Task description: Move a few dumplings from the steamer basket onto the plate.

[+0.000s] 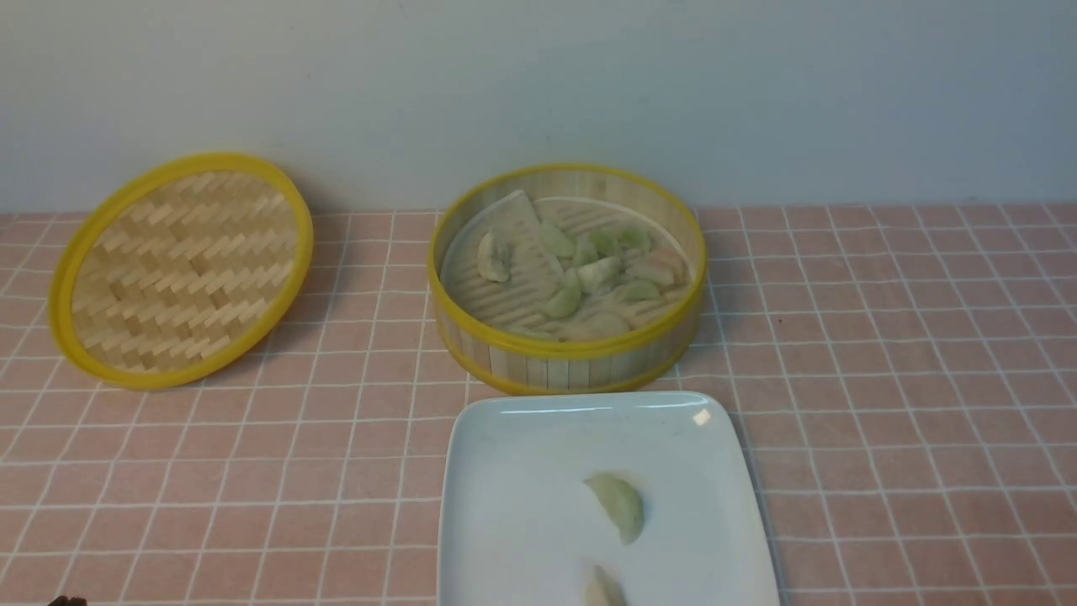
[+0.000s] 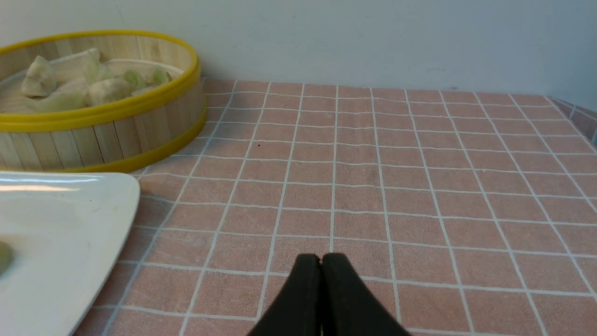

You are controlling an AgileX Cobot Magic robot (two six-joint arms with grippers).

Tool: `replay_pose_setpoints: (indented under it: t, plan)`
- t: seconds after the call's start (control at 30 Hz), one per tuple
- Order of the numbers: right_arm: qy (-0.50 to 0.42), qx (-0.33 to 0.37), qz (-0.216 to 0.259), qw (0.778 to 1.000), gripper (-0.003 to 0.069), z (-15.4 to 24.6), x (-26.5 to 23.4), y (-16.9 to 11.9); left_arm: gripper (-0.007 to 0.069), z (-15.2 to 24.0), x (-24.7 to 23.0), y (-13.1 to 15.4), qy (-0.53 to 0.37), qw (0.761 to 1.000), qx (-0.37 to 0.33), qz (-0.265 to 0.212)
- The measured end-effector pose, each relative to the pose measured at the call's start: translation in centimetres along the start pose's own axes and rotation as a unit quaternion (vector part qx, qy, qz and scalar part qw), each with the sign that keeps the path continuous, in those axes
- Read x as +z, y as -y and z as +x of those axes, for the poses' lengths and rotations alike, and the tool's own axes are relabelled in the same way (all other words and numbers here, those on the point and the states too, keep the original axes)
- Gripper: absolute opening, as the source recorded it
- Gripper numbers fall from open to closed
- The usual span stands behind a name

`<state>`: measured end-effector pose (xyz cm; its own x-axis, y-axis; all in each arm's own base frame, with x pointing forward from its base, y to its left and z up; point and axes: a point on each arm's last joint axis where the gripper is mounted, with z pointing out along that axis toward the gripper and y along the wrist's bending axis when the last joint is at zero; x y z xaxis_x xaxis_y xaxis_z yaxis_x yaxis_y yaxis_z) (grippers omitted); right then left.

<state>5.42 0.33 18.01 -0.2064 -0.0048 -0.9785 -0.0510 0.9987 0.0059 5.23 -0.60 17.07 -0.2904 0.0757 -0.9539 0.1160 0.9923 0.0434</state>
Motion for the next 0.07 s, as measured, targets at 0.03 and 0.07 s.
replay_pose_setpoints:
  t: [0.03, 0.07]
  plan:
    - [0.0, 0.0, 0.0, 1.0, -0.0015, 0.0, 0.0, 0.0, -0.0006, 0.0, 0.0, 0.0, 0.0, 1.0, 0.0, 0.0]
    - [0.0, 0.0, 0.0, 1.0, -0.0015, 0.0, 0.0, 0.0, -0.0006, 0.0, 0.0, 0.0, 0.0, 1.0, 0.0, 0.0]
